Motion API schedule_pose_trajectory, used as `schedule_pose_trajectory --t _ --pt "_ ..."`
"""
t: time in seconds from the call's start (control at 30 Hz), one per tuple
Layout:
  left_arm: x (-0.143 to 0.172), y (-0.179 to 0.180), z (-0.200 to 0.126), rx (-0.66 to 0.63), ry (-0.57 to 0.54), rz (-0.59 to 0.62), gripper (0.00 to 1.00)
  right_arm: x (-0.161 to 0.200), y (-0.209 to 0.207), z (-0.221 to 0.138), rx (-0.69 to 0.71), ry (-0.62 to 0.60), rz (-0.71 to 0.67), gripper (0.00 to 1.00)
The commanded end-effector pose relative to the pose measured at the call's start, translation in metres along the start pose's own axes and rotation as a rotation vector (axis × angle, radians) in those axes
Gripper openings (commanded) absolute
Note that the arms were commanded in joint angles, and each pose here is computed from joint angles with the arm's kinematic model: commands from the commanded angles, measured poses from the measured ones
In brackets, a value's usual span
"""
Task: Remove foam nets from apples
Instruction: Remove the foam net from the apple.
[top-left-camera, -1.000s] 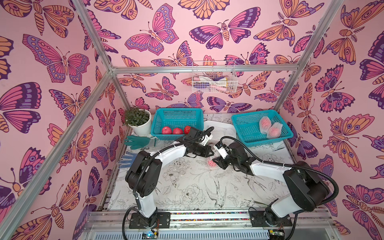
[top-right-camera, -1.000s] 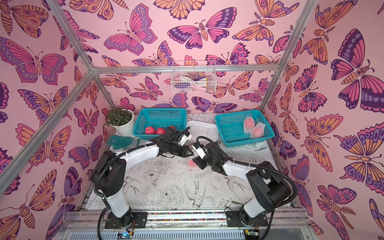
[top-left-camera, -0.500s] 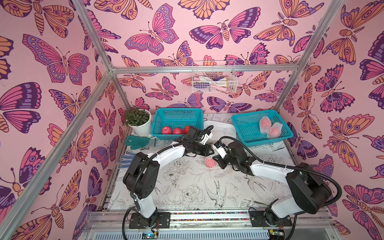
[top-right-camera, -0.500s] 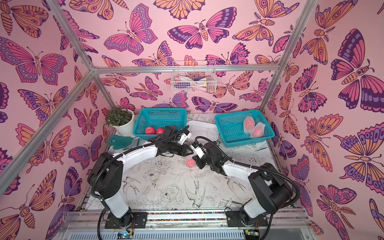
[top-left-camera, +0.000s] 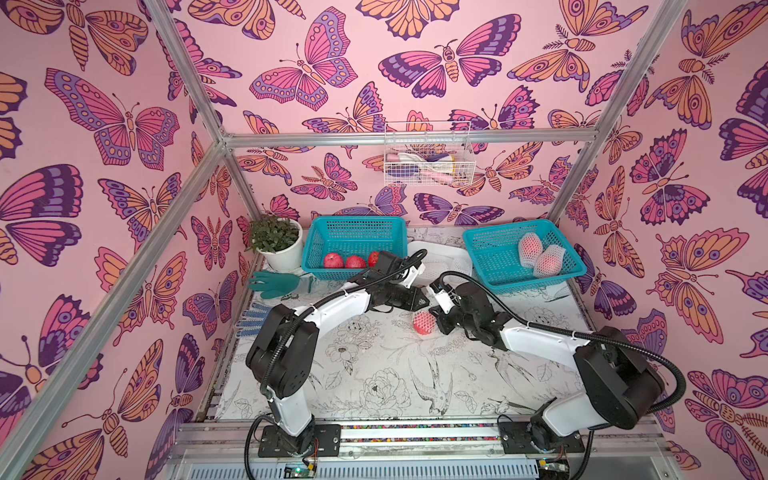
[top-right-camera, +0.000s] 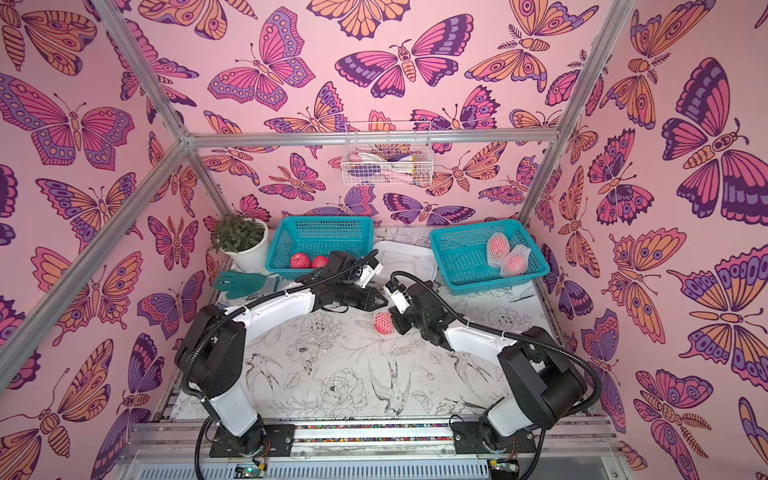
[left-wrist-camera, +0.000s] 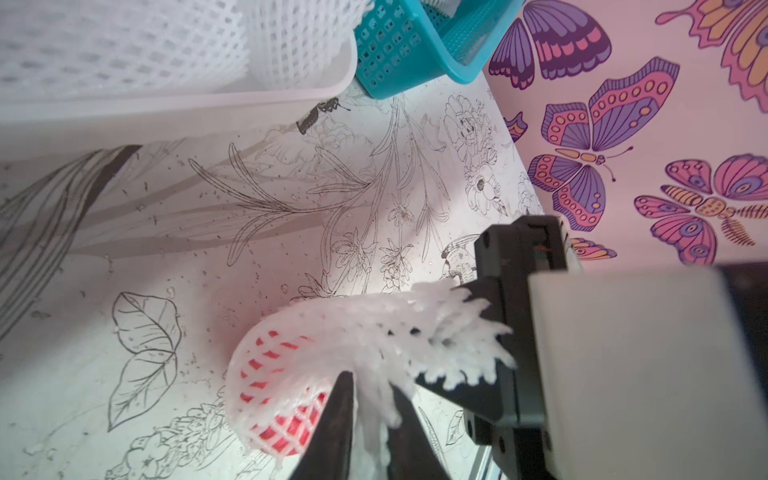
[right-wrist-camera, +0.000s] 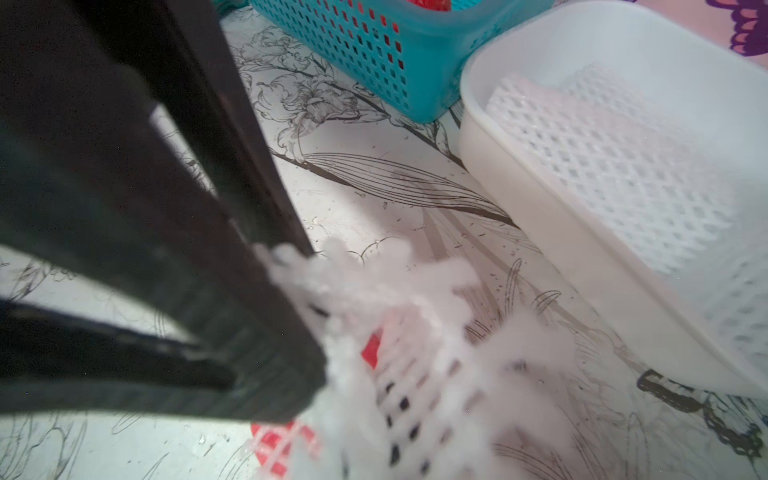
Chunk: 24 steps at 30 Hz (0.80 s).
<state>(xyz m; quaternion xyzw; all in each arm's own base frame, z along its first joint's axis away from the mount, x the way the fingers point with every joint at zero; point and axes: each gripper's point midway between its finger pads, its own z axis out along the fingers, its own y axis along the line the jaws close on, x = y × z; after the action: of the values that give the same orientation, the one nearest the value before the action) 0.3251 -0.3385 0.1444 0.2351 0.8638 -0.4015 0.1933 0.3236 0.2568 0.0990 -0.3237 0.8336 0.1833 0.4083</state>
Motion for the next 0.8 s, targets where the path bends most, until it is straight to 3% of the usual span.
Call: schedule_pose_trajectory --t 0.0,0.2,0.3,0.53,0.67,0.77 --pt "-0.015 -0.010 -0.015 -0.010 -0.044 0.034 0.29 -0.021 -0.006 -0.010 0.043 -0.056 0.006 0.04" --pt "-0.024 -0.010 -0.028 -0.053 -0.091 0.055 0.58 -0.028 -0.006 -0.014 0.043 -0.082 0.021 0.01" --pt "-0.028 -0.009 -0.038 -0.090 -0.124 0.071 0.68 -0.030 -0.007 -0.015 0.046 -0.088 0.024 0.00" --pt "-0.037 -0.009 -0.063 -0.149 -0.192 0.103 0.75 -0.043 -0.014 -0.027 0.092 -0.125 0.027 0.00" --pt "-0.042 -0.001 -0.086 -0.196 -0.236 0.099 0.76 -0.065 -0.033 -0.051 0.179 -0.190 0.044 0.00" --pt "-0.041 0.007 -0.100 -0.223 -0.254 0.095 0.77 -0.074 -0.051 -0.062 0.227 -0.168 0.051 0.00"
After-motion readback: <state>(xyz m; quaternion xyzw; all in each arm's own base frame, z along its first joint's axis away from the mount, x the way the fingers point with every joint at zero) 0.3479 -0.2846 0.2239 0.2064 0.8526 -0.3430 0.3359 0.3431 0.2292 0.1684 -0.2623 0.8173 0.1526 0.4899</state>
